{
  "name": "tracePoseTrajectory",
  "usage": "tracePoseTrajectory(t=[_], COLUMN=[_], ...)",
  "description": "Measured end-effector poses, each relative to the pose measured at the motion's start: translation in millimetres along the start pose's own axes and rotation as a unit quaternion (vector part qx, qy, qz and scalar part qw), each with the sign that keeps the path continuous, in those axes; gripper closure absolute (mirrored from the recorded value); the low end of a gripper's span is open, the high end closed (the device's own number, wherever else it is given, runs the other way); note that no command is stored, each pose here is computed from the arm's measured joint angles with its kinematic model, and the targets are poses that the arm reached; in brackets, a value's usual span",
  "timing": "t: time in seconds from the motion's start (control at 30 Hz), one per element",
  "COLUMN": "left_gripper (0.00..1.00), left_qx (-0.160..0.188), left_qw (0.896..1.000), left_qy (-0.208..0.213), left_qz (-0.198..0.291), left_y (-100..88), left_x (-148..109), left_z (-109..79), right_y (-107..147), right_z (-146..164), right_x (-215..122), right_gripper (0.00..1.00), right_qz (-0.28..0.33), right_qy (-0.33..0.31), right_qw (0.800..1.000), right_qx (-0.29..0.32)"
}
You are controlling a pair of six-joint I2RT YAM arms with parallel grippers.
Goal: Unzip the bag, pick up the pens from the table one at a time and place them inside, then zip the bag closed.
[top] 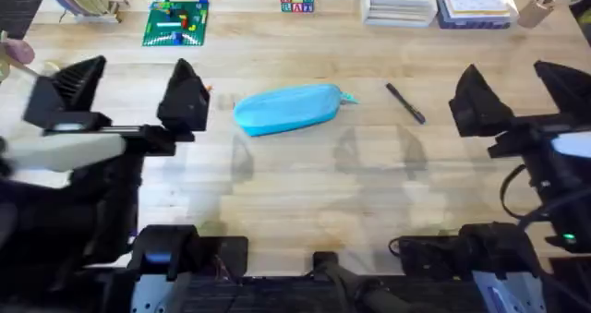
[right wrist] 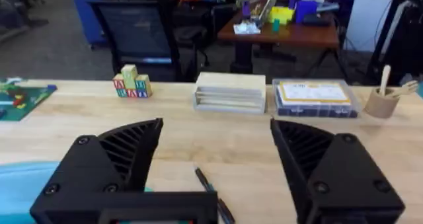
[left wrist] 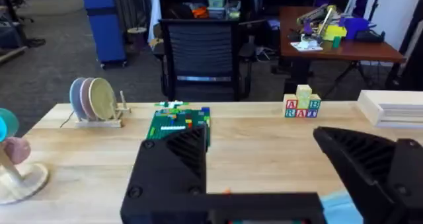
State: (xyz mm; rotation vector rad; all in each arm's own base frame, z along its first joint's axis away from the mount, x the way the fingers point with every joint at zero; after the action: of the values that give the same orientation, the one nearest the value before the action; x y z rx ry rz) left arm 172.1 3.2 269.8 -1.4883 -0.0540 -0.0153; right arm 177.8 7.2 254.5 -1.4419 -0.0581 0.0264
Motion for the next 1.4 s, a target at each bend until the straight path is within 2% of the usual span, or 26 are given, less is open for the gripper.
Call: tracePoseTrajectory(t=[0.13, 0.27, 0.3, 0.6, 0.97, 1.17, 1.3, 1.4], left_gripper=[0.006, 0.007, 0.006, 0.007, 0.007, 0.007, 0.007, 0.007], left_qx=[0.001, 0.002, 0.003, 0.006, 0.007, 0.003, 0.002, 0.002], left_qw=[0.999, 0.995, 0.989, 0.968, 0.927, 0.908, 0.9, 0.898], left_qy=[0.0, 0.004, 0.008, 0.017, 0.031, 0.045, 0.048, 0.048], left_qz=[0.039, 0.1, 0.147, 0.25, 0.373, 0.417, 0.433, 0.436], left_y=[-11.4, -14.0, -15.9, -22.0, -0.2, 17.9, 25.9, 27.7], left_x=[0, 8, 15, 42, 70, 79, 83, 84], left_z=[1.7, 2.2, 2.1, 2.1, -1.4, -5.9, -7.2, -7.3], right_y=[-6, -13, -19, -23, -3, 11, 18, 19], right_z=[1, 1, 2, 1, -2, -5, -6, -6], right_x=[1, 6, 12, 37, 62, 71, 75, 75], right_gripper=[0.005, 0.005, 0.005, 0.004, 0.004, 0.004, 0.004, 0.004], right_qz=[0.039, 0.084, 0.122, 0.232, 0.346, 0.395, 0.409, 0.411], right_qy=[0.005, 0.011, 0.016, 0.03, 0.044, 0.05, 0.052, 0.052], right_qw=[0.999, 0.996, 0.992, 0.972, 0.937, 0.917, 0.911, 0.91], right_qx=[0.003, 0.006, 0.008, 0.013, 0.02, 0.022, 0.023, 0.023])
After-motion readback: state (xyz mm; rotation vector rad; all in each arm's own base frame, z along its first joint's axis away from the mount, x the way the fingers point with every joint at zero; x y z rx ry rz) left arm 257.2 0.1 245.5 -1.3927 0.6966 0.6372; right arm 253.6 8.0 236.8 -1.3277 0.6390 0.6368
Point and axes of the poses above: each hand's point on the last joint's axis, 136 mm out from that joint toward the fingers, its own x axis out along the fingers, its own z axis along the line the jaws close on, y = z × x, the point moved 4 cm from there along -x, back along the fingers, and after that the axes turned 5 degrees about x, right-handed, at the moved point
